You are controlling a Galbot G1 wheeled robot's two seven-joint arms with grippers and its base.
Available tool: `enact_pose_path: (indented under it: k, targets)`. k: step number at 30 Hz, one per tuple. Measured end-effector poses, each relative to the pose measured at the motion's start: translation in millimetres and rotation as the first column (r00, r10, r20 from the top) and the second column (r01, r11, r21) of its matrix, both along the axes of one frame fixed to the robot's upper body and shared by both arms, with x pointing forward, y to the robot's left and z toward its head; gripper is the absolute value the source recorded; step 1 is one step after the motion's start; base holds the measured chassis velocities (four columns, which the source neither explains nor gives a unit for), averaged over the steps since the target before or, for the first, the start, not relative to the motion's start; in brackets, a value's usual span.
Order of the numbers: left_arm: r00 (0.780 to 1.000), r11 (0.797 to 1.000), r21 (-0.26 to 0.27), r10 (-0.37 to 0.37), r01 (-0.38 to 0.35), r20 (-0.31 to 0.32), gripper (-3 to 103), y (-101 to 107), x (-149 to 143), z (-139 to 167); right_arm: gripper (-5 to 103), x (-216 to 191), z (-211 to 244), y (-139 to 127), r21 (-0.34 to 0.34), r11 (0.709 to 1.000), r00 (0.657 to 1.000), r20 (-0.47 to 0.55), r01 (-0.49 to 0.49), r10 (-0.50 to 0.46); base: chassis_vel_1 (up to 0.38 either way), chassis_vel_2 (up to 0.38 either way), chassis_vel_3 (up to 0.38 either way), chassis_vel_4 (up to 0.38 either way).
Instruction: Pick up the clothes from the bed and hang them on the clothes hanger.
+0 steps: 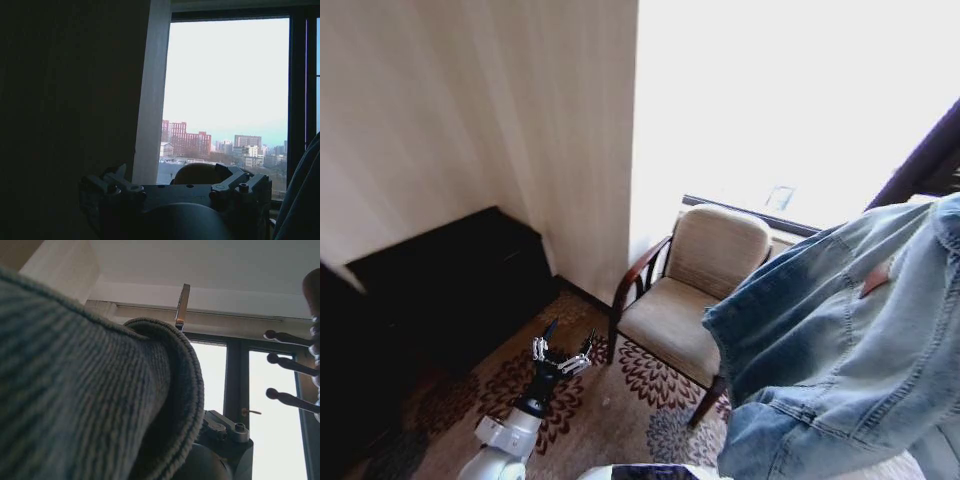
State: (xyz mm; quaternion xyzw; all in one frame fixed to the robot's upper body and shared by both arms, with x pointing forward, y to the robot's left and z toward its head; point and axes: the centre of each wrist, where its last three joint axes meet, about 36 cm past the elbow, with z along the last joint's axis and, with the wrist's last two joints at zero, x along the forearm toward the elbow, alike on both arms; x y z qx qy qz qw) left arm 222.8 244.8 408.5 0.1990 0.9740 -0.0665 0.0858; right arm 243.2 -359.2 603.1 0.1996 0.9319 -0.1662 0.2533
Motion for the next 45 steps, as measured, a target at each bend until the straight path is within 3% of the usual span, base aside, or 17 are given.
enact_pose_path:
  k: [24, 29, 33, 39, 45]
  targets:
    - [1.0, 1.0, -0.009, -0.004, 0.004, 0.003, 100, -2, -1, 2, 19, -1, 1, -1, -0.001, 1.0, 1.0, -0.009, 0.025, -0.025, -0.122, -0.127, -0.125, -0.122]
    - [1.0, 1.0, -0.03, 0.002, -0.002, 0.014, 100, -2, 1, 3, 19, -2, 1, -2, -0.002, 1.0, 0.999, -0.009, 0.031, -0.031, -0.136, -0.115, -0.113, -0.13]
    - [1.0, 0.995, -0.097, 0.014, -0.012, 0.016, 100, 4, 18, 12, 19, -2, -2, 0, 0.008, 1.0, 0.999, -0.018, 0.027, -0.026, -0.107, -0.101, -0.112, -0.103]
    - [0.997, 0.996, -0.04, 0.077, -0.075, 0.031, 100, 31, 67, 10, 19, 6, -9, 12, 0.025, 0.999, 0.999, -0.042, -0.031, 0.032, -0.027, -0.038, -0.033, -0.028]
    - [0.993, 0.992, -0.037, 0.118, -0.117, 0.02, 100, 53, 94, 11, 19, 9, -13, 19, 0.037, 0.997, 0.996, -0.062, -0.067, 0.069, 0.0, 0.0, 0.0, 0.0]
